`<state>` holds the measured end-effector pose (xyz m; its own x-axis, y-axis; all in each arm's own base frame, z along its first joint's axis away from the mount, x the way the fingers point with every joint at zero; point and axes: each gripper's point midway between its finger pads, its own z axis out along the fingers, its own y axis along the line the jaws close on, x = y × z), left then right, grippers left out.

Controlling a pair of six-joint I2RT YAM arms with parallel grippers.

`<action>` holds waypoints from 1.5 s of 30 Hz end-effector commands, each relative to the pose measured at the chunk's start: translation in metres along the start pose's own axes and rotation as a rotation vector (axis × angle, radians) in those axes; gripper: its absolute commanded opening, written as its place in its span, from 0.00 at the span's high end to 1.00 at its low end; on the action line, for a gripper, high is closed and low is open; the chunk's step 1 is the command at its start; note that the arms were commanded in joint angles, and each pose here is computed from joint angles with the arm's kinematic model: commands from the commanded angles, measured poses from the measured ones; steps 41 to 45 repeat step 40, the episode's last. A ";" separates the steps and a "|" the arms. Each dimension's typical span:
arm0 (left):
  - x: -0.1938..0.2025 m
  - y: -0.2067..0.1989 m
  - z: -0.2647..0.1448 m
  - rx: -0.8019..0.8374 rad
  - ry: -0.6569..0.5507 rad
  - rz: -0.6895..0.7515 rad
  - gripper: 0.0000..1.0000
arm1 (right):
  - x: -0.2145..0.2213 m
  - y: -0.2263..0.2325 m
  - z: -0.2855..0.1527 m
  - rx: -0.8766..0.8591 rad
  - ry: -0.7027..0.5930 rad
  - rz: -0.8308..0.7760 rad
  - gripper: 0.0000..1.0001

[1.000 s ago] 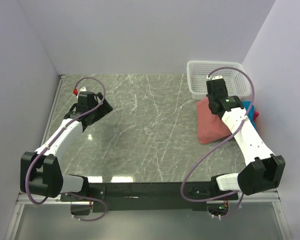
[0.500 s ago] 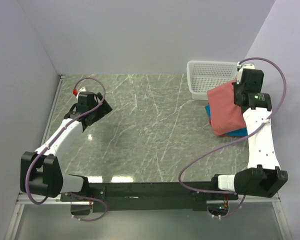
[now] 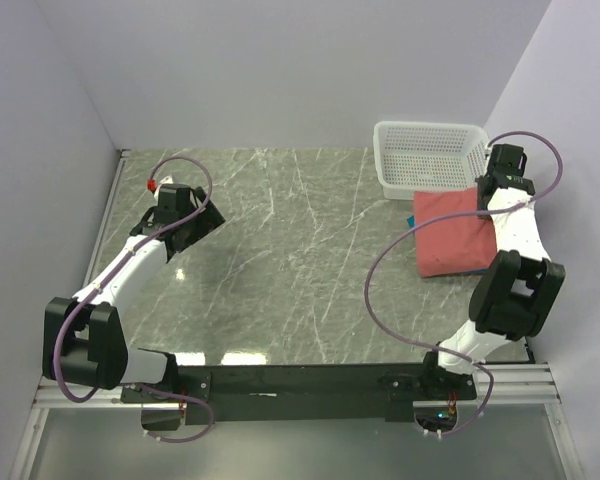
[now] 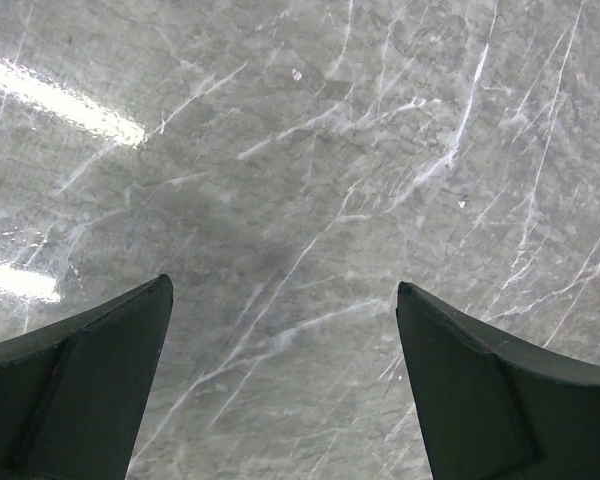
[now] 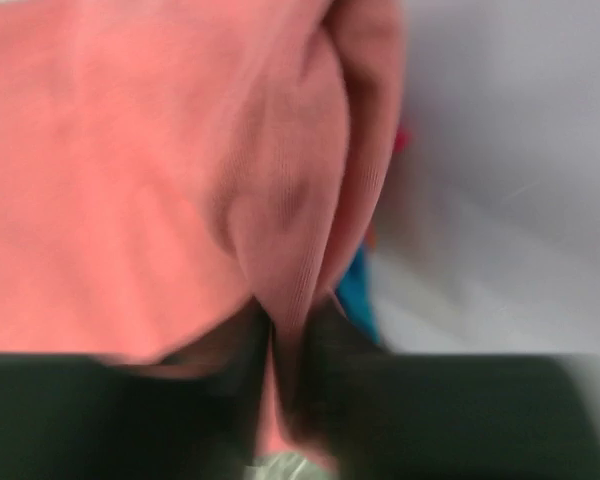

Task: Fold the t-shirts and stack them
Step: Neatly place the folded tshirt to the corner, then reset both grippers

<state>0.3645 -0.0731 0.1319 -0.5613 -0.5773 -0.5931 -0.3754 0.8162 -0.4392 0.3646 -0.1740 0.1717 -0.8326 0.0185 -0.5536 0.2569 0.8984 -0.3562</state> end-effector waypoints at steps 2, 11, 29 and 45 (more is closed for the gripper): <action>-0.010 -0.004 -0.003 0.011 -0.029 0.013 0.01 | -0.026 -0.041 0.024 0.228 -0.079 0.089 0.59; -0.014 -0.007 -0.006 0.020 -0.034 0.002 0.01 | -0.053 -0.038 -0.004 0.182 -0.193 0.265 0.16; -0.030 0.006 -0.087 0.020 -0.178 -0.276 0.01 | 0.007 0.102 -0.161 -0.688 -0.595 0.659 0.09; -0.045 0.033 -0.140 0.012 -0.355 -0.352 0.01 | 0.034 0.084 -0.163 -0.569 -0.712 0.709 0.06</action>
